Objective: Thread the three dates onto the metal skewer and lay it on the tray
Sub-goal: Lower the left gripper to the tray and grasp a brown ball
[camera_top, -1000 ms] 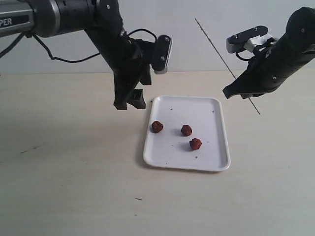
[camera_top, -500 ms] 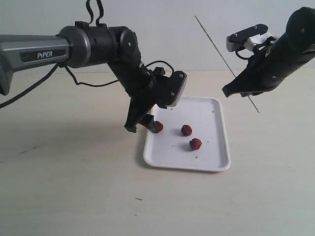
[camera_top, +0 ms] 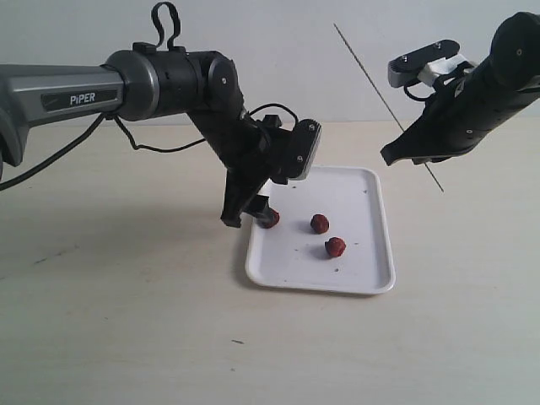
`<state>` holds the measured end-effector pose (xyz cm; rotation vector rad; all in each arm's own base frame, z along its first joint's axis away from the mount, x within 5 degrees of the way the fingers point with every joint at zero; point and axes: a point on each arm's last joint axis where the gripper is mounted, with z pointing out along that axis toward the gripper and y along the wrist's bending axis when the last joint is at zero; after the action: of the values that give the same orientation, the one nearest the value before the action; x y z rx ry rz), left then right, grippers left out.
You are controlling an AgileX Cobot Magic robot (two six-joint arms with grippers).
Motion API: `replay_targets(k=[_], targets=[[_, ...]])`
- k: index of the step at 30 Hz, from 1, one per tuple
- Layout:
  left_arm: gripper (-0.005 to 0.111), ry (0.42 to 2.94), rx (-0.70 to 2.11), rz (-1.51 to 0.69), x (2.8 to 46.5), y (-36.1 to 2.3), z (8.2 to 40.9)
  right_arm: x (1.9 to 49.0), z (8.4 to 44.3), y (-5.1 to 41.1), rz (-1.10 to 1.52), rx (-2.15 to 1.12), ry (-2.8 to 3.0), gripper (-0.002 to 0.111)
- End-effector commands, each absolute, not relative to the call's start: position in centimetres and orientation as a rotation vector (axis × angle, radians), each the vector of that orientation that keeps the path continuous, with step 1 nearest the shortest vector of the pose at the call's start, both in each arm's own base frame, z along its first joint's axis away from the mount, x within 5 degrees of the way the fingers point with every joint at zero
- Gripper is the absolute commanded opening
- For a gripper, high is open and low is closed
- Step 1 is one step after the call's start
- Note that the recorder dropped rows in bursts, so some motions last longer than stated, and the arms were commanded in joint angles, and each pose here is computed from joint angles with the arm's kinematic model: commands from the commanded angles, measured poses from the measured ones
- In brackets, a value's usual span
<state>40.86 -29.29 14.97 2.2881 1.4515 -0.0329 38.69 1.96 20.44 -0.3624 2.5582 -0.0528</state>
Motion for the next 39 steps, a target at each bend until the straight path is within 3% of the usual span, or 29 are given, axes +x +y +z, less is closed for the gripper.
replay_targets(k=[1,24,30,39], targets=[[0.063,1.491,2.245,-0.047,41.1,-29.3,15.1,39.0,20.7,1.9,-0.061,-0.371,2.533,0.0],[0.063,1.524,2.254,0.001,41.9,-28.9,12.2,39.2,20.8,1.9,-0.062,-0.363,2.503,0.0],[0.052,1.528,2.264,-0.008,41.8,-28.9,12.2,39.2,20.8,1.9,-0.062,-0.363,2.503,0.0],[0.051,1.546,2.302,-0.041,41.5,-28.7,11.9,39.2,20.8,1.9,-0.062,-0.362,2.501,0.0]])
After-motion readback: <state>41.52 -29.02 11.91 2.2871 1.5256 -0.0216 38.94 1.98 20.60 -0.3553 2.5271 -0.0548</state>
